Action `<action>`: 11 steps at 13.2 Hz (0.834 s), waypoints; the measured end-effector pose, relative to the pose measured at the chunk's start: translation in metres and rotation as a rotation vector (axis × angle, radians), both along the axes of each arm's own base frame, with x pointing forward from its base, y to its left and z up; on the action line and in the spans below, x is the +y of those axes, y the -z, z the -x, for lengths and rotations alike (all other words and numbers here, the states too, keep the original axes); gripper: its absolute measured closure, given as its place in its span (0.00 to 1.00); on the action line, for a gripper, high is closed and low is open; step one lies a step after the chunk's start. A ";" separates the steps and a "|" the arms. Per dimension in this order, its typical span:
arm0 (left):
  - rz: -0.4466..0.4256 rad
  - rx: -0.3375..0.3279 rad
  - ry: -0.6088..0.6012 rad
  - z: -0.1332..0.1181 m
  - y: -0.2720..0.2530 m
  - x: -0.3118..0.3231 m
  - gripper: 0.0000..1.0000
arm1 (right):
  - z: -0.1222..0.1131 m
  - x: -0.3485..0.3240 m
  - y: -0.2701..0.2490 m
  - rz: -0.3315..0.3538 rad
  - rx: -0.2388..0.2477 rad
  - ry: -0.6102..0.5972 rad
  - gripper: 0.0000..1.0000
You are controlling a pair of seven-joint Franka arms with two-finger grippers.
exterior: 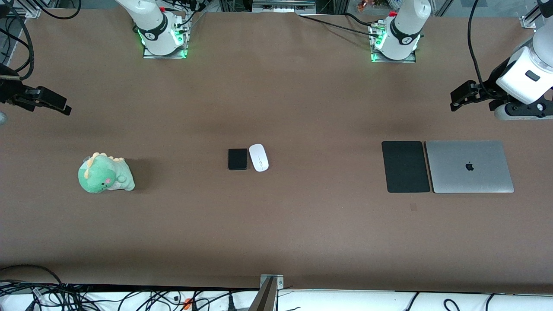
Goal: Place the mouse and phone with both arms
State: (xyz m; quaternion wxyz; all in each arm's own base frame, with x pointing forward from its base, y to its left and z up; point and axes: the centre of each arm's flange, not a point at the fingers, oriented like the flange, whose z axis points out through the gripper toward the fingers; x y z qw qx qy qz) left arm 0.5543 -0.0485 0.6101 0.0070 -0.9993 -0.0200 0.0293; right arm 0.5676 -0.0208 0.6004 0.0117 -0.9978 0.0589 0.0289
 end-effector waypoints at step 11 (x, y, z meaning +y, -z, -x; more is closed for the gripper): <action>0.000 0.000 0.007 0.000 0.000 -0.004 0.00 | 0.007 0.003 0.005 -0.003 0.059 -0.007 0.00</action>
